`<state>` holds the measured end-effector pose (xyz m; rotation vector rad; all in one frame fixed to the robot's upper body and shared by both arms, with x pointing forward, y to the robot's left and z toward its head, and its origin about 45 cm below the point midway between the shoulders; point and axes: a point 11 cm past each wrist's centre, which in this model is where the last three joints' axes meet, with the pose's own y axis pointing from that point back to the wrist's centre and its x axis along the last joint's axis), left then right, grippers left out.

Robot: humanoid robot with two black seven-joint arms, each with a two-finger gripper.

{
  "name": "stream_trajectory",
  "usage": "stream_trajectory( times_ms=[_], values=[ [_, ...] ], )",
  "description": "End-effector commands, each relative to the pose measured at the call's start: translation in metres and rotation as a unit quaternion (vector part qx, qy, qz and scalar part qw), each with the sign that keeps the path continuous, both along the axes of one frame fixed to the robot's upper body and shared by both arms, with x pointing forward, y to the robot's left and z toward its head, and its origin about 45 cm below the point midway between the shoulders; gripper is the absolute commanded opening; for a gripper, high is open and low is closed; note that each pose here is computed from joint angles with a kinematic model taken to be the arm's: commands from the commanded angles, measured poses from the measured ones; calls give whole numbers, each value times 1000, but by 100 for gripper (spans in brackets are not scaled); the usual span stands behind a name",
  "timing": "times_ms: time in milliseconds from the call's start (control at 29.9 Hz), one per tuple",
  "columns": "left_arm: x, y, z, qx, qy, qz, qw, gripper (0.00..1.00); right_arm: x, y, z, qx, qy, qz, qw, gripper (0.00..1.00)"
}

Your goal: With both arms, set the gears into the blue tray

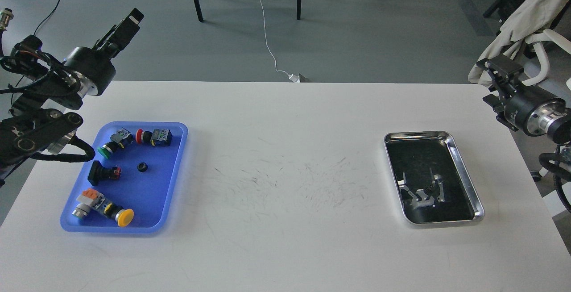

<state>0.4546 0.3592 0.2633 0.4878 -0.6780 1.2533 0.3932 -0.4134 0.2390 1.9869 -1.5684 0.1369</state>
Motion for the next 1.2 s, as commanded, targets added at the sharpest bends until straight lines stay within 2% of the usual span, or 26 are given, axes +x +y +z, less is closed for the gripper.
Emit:
stream_trajectory(
  times_ms=[0,100,234,401,468,602,735,903,969,1170],
  values=[
    [9,-9,20,-112,19,-19,993,91,-3,7,5,-33,4,49,998,99],
    [11,-20,36,-178,24,-49,983,91,-8,4,10,-46,10,67,997,99],
    [8,-30,30,-196,54,-84,976,91,-11,17,20,-74,-1,113,991,99],
    [8,-34,32,-241,65,-96,964,92,-16,28,35,-102,-18,152,983,99],
    [4,-40,30,-269,91,-125,951,95,-19,30,32,-109,-14,160,981,99],
    [4,-41,35,-293,93,-137,942,95,-28,39,25,-104,-1,182,978,99],
    [-3,-48,31,-328,127,-180,919,95,-40,43,26,-100,26,219,970,99],
    [-6,-42,23,-356,133,-169,910,95,-47,48,25,-113,42,276,954,99],
    [-6,-39,22,-357,135,-168,909,98,-49,46,30,-126,40,298,945,99],
    [-4,-30,14,-355,137,-148,913,98,-52,48,39,-175,30,351,919,99]
  ],
)
